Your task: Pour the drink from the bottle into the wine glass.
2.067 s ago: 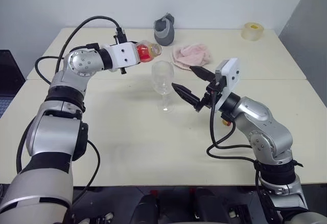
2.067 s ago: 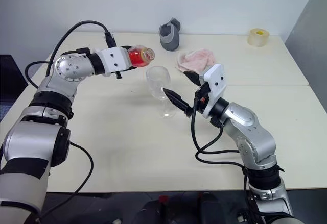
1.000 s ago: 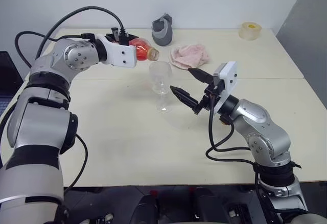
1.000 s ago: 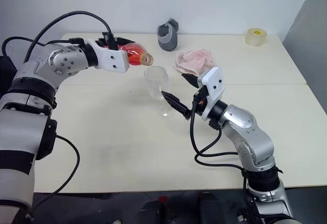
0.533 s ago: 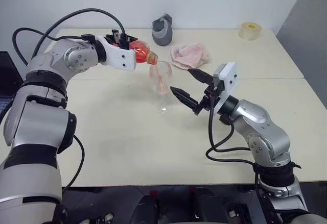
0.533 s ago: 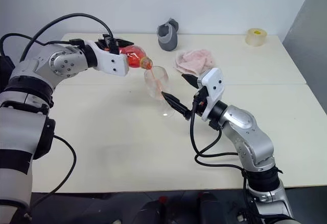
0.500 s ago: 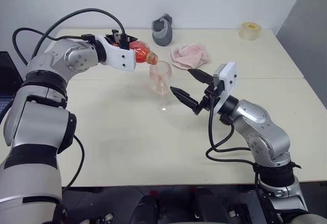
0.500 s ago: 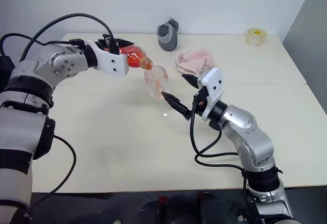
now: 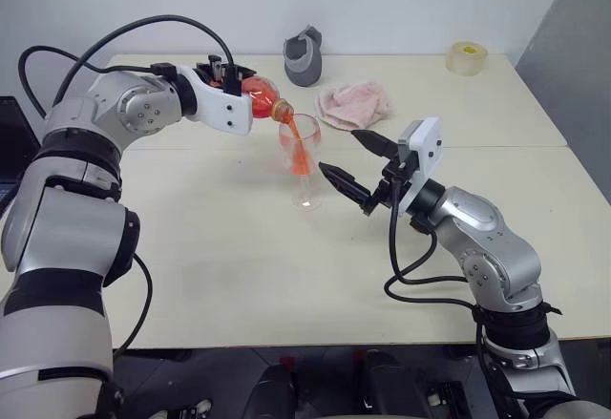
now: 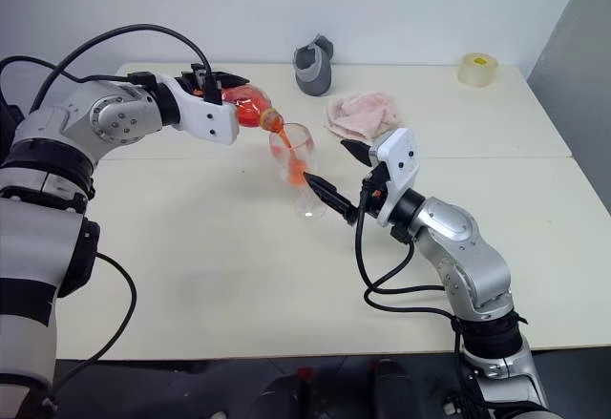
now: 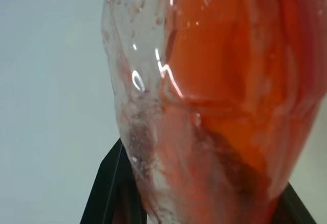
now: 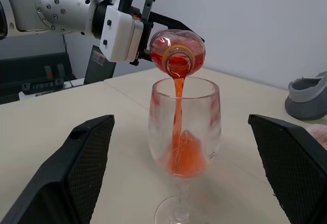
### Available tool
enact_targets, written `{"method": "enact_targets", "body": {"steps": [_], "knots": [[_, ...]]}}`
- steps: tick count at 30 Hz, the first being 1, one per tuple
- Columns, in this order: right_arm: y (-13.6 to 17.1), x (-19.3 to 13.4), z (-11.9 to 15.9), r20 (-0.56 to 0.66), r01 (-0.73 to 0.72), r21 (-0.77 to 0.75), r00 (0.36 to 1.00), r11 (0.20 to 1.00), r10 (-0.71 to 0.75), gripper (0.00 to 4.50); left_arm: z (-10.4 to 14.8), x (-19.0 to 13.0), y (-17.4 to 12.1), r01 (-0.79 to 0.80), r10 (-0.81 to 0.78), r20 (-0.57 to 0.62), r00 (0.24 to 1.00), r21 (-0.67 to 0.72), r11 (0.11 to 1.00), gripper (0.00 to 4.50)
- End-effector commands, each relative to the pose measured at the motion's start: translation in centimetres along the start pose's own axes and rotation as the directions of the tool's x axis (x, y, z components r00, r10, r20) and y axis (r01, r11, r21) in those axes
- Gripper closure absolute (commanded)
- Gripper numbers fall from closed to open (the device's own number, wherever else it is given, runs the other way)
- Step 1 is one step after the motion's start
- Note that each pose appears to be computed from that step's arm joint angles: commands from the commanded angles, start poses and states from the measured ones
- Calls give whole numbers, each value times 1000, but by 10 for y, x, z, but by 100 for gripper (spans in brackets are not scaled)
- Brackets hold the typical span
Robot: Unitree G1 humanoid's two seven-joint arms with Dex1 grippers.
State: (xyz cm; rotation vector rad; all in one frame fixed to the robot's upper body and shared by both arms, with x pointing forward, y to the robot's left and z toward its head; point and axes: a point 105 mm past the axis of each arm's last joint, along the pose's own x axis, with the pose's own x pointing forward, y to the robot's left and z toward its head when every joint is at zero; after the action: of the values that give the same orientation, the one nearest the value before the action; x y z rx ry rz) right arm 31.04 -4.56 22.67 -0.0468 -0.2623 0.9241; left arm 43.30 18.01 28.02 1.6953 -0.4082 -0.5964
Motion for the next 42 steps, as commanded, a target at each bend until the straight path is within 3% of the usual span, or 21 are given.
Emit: {"method": "enact_targets", "body": {"steps": [1,42], "knots": [[5,-1,9,37,-19,-34,999,999,21,0,-4,-11,28,-74,75,-14,997,52,996,298],[8,-4,8,34,-19,-39,999,999,20,0,-4,-6,41,-89,96,-38,995,161,983,298]]}}
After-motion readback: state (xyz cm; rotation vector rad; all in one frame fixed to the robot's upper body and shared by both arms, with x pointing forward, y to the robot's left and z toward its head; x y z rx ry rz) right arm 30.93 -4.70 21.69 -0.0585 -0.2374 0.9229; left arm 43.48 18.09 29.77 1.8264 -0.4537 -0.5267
